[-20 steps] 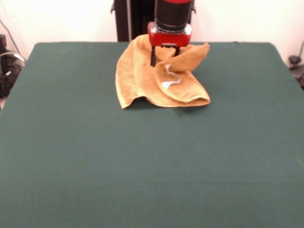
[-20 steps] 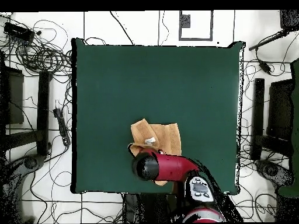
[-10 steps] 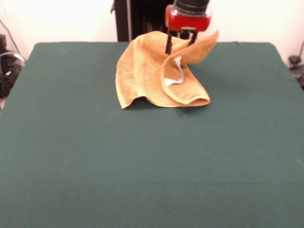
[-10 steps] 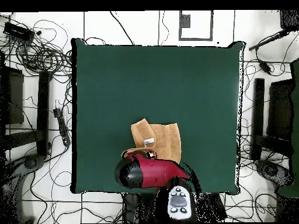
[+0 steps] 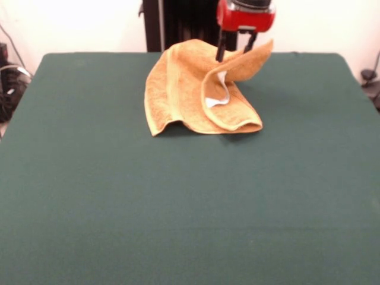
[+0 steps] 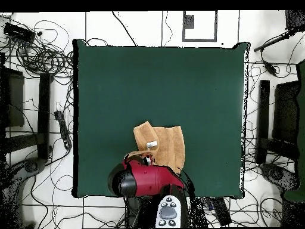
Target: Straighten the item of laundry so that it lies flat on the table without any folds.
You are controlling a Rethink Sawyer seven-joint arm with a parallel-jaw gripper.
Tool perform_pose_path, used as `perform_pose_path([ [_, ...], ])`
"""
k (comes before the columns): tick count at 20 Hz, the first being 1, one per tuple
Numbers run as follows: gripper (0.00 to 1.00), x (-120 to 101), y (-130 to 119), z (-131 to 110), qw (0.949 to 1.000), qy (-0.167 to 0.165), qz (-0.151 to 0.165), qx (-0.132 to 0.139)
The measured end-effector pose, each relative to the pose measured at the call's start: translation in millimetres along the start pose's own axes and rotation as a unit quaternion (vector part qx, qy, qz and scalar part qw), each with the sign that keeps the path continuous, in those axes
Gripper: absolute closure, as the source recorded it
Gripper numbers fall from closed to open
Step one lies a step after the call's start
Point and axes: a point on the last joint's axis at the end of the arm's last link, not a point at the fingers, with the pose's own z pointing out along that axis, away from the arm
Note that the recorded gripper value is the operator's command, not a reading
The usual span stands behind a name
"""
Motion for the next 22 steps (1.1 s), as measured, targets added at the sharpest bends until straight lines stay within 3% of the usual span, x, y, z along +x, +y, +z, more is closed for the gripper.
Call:
perform_pose_path([
  [22,0.00,1,-22,0,0.9996,-0.013,0.022,0.007],
])
